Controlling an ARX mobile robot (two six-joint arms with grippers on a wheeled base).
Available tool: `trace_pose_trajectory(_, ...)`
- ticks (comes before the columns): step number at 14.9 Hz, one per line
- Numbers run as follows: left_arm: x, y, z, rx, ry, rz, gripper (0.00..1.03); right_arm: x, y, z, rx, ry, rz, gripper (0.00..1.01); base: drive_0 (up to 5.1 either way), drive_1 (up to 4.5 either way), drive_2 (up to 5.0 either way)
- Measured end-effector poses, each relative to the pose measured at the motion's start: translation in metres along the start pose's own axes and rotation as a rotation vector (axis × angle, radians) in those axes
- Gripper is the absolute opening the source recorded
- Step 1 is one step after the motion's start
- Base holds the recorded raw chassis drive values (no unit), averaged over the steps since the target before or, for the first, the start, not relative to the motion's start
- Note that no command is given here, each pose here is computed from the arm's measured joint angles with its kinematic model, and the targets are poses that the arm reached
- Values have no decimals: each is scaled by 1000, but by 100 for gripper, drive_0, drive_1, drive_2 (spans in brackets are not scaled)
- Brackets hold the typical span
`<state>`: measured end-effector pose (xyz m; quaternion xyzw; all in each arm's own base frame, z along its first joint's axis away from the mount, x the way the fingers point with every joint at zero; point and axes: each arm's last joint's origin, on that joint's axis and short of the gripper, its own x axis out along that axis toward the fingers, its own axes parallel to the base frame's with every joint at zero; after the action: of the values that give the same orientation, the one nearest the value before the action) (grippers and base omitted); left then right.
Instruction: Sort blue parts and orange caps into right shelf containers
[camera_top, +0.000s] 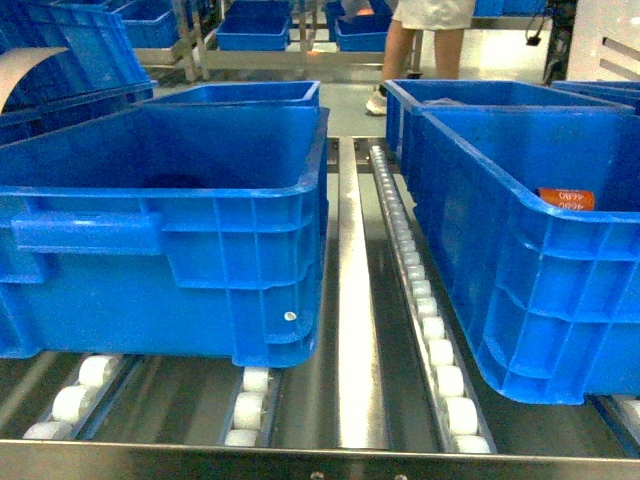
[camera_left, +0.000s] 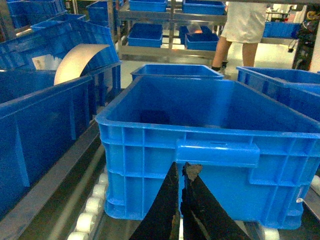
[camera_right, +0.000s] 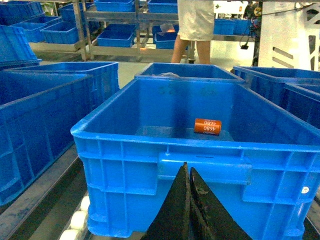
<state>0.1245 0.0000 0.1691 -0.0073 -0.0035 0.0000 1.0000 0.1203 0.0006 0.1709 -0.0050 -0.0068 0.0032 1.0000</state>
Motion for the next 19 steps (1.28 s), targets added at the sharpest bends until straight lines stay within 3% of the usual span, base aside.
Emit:
trace_pose_trajectory(8,-14,0,1,0,-3,0,2,-12,0,0,2,0,0,1,0,0,0)
trace_pose_trajectory(9,-16,0,0,0,-4,0,2,-17,0,-5,2,42,0,1,0,0,0)
trace_pose_trajectory(11,-22,0,-3,0,29,0,2,-23,0,-1,2,-5,-2,1,0,0,0)
trace_pose_trajectory(16,-27,0,-3,3,11,0,2,-23,0,-3,3,10,-2,1,0,0,0)
trace_pose_trajectory(17,-27,0,-3,3,12,1,6,-23,0,-3,2,10,-2,6,0,0,0)
trace_pose_trajectory(19,-27,0,-3,3,12,0,36,-23,0,-3,2,10,-2,35,0,0,0)
